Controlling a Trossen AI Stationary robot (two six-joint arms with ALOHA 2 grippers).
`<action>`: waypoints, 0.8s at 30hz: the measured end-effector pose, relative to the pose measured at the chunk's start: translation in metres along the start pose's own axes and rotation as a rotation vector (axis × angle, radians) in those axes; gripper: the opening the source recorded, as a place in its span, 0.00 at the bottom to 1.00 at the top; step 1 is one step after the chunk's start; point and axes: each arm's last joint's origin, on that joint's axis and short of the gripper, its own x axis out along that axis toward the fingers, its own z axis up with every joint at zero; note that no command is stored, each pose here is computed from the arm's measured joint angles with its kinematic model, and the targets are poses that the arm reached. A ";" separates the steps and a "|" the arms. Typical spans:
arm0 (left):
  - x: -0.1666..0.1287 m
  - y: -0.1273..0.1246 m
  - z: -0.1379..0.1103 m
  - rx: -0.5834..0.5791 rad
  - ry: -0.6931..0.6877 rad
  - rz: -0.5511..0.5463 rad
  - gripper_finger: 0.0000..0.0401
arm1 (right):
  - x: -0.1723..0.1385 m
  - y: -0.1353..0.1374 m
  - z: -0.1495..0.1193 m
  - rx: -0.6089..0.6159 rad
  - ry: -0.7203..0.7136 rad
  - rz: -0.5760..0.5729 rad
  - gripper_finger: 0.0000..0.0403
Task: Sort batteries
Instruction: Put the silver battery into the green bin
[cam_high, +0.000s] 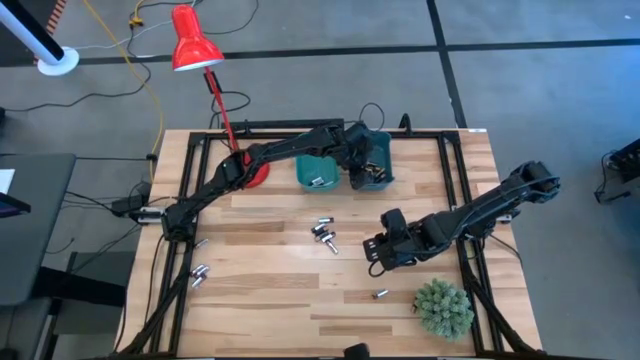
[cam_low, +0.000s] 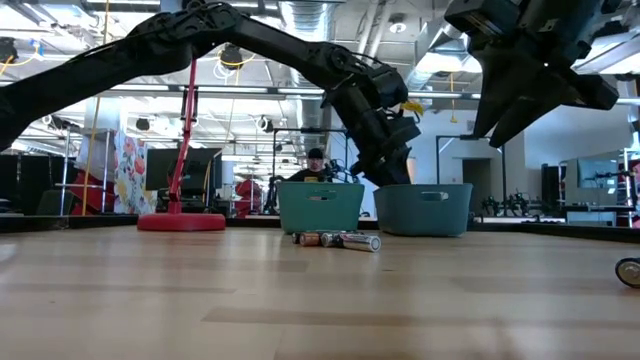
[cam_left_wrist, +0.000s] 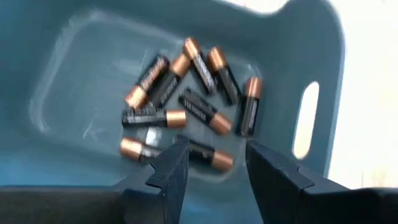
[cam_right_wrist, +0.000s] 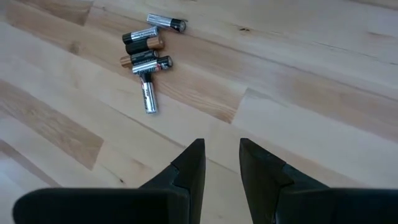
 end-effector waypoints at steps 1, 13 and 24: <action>-0.002 0.000 -0.001 -0.006 0.013 0.002 0.39 | 0.000 0.000 0.000 -0.009 0.001 0.000 0.29; -0.122 -0.022 0.014 -0.061 0.019 0.034 0.36 | -0.005 0.000 -0.011 -0.083 0.016 0.011 0.29; -0.204 -0.066 -0.026 -0.054 0.160 0.166 0.36 | -0.006 0.000 -0.012 -0.165 0.017 0.018 0.29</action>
